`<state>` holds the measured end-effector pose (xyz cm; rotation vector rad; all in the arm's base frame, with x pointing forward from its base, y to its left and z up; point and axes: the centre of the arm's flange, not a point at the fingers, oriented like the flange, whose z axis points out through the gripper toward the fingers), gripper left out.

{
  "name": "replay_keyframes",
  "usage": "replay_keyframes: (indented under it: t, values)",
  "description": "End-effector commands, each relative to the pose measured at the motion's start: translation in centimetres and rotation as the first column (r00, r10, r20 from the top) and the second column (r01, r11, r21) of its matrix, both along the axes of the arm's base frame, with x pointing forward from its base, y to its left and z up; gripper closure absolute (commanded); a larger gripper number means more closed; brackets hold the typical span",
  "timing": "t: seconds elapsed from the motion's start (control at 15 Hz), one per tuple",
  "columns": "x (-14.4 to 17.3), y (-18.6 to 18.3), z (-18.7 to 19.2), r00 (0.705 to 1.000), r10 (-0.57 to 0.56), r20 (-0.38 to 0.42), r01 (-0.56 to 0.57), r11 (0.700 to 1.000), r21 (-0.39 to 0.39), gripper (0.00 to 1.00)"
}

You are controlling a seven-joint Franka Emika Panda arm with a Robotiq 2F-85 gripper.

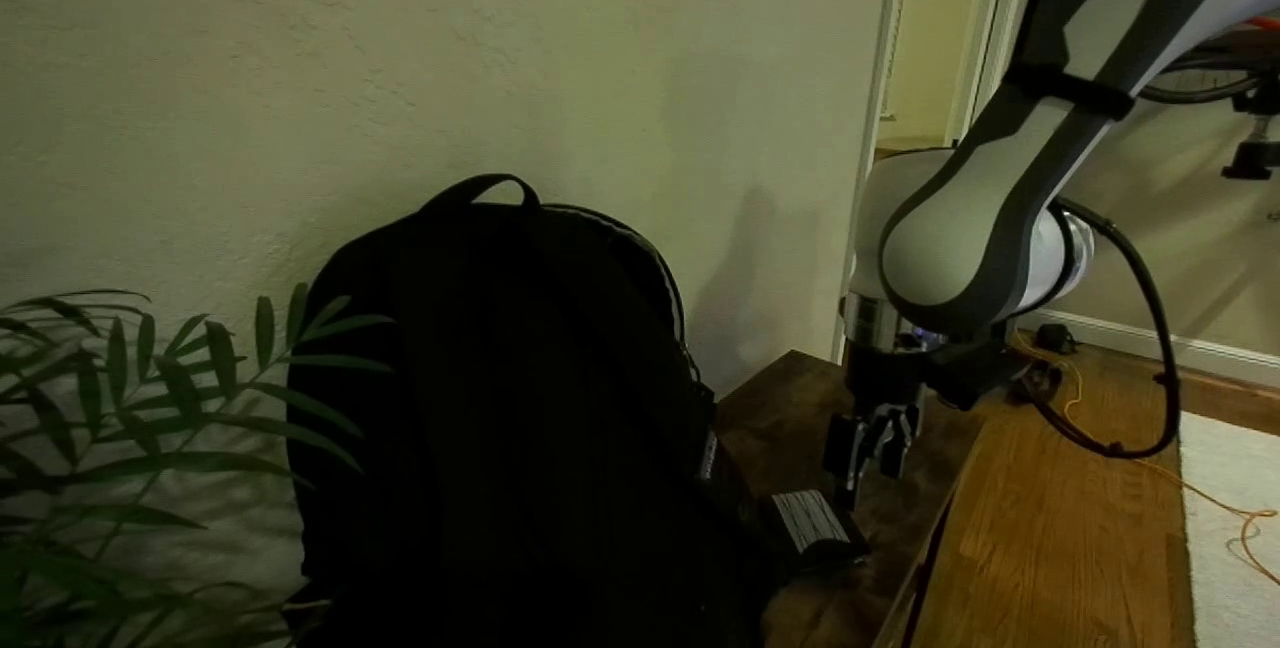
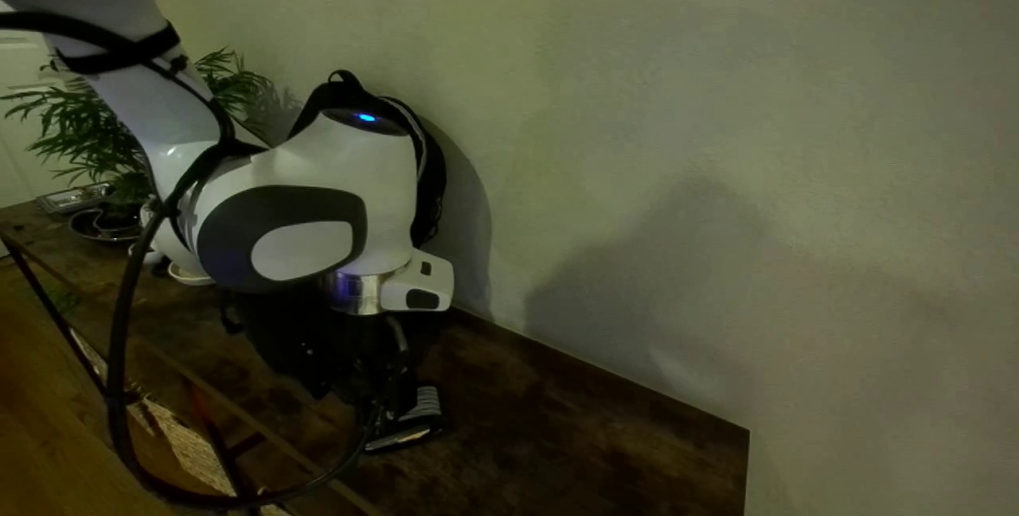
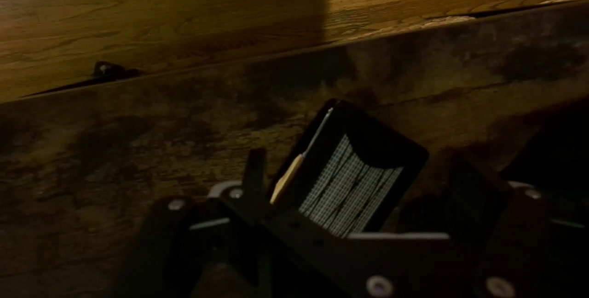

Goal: Put the wallet in the bag

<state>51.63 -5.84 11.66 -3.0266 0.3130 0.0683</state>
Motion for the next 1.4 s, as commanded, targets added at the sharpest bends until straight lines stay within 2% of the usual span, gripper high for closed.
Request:
replay_keyframes:
  t: [0.0, 0.27, 0.8, 1.0, 1.33]
  values:
    - [0.0, 0.0, 0.0, 1.000, 0.000, 0.000, 0.000, 1.000, 0.000, 0.00]
    - [0.0, -0.1, 0.0, 1.000, -0.001, 0.000, 0.001, 1.000, 0.000, 0.00]
    - [2.7, -1.8, -4.5, 0.991, -0.123, 0.056, 0.126, 0.990, -0.063, 0.00]
    - [3.7, -2.8, -6.3, 0.975, -0.207, 0.084, 0.213, 0.974, -0.073, 0.00]
    - [5.1, -3.9, -8.4, 0.933, -0.352, 0.079, 0.357, 0.931, -0.068, 0.00]
